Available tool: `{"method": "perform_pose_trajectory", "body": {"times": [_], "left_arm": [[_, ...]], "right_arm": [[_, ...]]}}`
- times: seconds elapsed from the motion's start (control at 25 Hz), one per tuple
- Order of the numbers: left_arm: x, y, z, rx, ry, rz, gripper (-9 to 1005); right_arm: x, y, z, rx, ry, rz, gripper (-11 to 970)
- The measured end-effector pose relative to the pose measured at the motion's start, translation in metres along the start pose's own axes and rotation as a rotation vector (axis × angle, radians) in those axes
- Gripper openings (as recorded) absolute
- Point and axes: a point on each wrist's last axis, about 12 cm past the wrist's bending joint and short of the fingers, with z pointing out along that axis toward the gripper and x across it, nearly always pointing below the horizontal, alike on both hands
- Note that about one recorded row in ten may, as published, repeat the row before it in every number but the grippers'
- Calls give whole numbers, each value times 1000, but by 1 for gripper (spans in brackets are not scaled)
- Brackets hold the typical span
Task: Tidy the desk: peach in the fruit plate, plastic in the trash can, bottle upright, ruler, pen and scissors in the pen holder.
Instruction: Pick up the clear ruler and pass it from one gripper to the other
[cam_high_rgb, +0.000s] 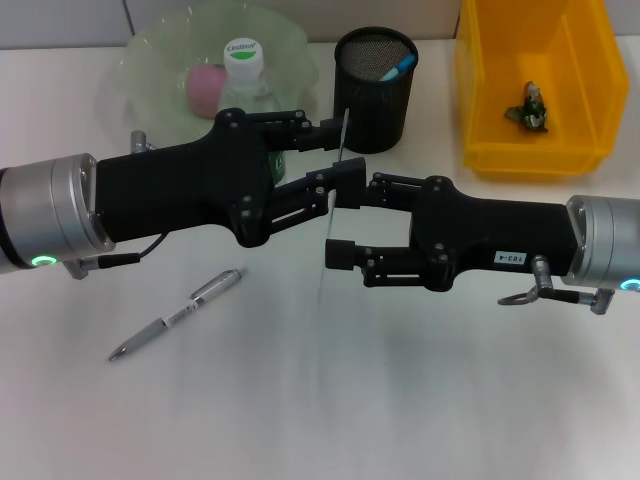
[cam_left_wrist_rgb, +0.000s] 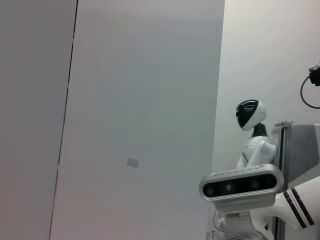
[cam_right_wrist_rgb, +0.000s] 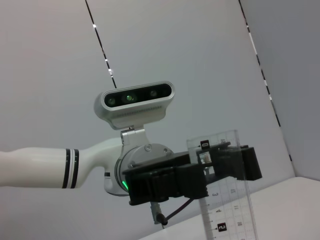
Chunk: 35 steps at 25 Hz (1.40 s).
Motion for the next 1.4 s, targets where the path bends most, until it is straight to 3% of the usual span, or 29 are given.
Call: {"method": "perform_pose_trajectory", "body": {"times": [1.4], "left_arm": [[0, 2, 3, 4, 8, -4, 377]], "right_arm": [[2, -1, 8, -6, 36, -11, 771]]}}
